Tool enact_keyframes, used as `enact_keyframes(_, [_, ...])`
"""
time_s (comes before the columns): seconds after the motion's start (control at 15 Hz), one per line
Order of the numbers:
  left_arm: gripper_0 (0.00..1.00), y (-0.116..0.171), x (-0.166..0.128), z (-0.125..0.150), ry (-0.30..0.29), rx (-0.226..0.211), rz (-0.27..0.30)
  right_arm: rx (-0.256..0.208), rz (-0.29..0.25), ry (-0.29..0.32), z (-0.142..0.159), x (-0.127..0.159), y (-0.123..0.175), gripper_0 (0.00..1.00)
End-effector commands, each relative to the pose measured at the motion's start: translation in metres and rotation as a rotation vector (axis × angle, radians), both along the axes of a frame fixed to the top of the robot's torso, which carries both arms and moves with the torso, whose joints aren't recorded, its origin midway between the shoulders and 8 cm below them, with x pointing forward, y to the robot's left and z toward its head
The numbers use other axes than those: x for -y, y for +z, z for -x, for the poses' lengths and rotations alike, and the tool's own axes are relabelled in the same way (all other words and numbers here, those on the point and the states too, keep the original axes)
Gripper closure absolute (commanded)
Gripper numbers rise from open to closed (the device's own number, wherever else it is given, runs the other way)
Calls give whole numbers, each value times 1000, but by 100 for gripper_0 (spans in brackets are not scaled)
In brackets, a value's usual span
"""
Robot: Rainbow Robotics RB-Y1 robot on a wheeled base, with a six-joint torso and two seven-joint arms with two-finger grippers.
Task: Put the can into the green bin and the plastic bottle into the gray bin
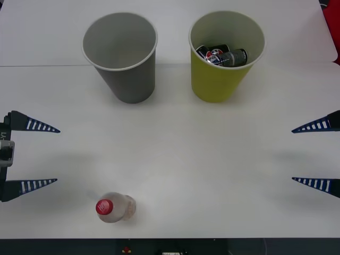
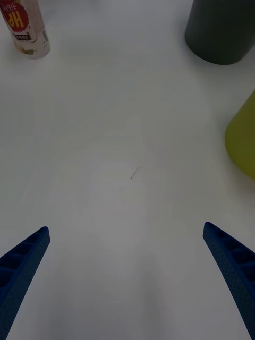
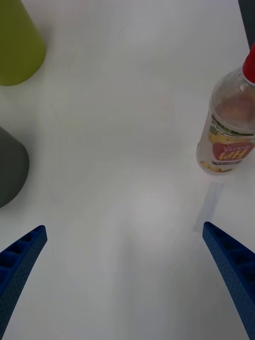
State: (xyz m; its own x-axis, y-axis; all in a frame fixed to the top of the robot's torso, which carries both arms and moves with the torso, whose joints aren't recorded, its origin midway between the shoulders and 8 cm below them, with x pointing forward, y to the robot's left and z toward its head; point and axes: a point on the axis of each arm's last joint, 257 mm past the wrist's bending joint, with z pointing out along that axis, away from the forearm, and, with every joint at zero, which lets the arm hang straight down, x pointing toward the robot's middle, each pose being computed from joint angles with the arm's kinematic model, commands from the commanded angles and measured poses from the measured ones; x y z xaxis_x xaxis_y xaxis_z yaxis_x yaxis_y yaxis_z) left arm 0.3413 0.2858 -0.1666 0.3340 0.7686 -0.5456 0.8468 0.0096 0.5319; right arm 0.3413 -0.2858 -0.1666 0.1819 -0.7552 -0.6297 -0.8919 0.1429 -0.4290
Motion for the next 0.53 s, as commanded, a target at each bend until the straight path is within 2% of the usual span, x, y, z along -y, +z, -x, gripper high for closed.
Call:
enact_keyframes(0.07, [0,0,0,0,0,0,0,0,0,0,0,0,0,0])
enact_keyframes(0.13, [0,0,0,0,0,0,0,0,0,0,0,0,0,0])
enact_keyframes(0.2, [0,-1,6,-1,21,2,52,0,0,0,0,0,0,0])
enact_keyframes(0.27, [0,-1,7,-1,24,2,63,0,0,0,0,0,0,0])
enact_keyframes(0.4, [0,4,6,-3,29,17,74,0,0,0,0,0,0,0])
enact_keyframes(0.53, [0,1,1,-3,33,6,64,0,0,0,0,0,0,0])
